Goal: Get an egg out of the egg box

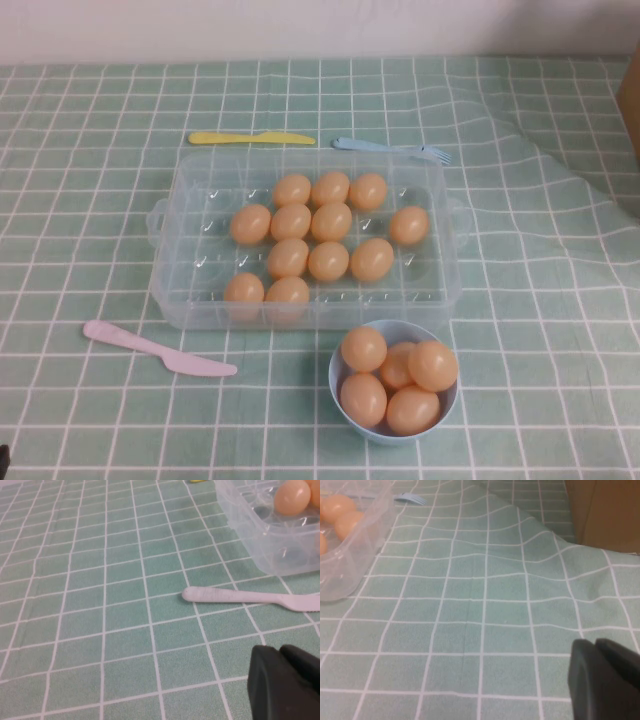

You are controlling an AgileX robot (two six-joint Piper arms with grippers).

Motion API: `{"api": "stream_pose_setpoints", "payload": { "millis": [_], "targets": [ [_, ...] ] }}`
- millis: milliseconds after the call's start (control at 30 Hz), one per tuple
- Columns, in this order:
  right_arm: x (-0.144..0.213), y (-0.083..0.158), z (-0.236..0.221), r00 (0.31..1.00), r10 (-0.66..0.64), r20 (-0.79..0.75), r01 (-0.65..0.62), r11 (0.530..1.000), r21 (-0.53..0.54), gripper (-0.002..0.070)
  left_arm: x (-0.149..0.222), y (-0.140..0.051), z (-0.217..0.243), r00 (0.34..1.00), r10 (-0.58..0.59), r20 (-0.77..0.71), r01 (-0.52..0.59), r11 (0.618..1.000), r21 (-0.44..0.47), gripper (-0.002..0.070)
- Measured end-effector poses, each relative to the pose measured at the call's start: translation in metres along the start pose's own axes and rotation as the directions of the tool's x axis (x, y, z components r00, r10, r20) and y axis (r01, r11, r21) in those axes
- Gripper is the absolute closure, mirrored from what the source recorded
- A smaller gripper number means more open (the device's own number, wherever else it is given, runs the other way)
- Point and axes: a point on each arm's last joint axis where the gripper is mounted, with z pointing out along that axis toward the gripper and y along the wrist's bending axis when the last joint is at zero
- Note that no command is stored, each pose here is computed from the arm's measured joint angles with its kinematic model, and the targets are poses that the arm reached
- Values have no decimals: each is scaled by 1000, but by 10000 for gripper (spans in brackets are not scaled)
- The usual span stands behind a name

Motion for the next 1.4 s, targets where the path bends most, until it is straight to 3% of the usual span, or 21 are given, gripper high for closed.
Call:
{"api": "stream_pose_setpoints", "payload": {
  "millis": [267, 600, 900, 1400],
  "targets": [
    [0, 0, 0, 1000, 9, 4, -9, 1000, -4, 694, 0, 0, 0, 1000, 0, 0, 0, 1000, 0, 678],
    [-11, 4, -1, 978, 174, 117, -168, 984, -66, 694, 0, 0, 0, 1000, 0, 0, 0, 1000, 0, 678],
    [-24, 5, -4, 868, 450, 212, -422, 891, -167, 694, 0, 0, 0, 1000, 0, 0, 0, 1000, 0, 678],
    [-25, 5, -4, 859, 463, 219, -433, 885, -173, 694, 0, 0, 0, 1000, 0, 0, 0, 1000, 0, 678]
  ]
}}
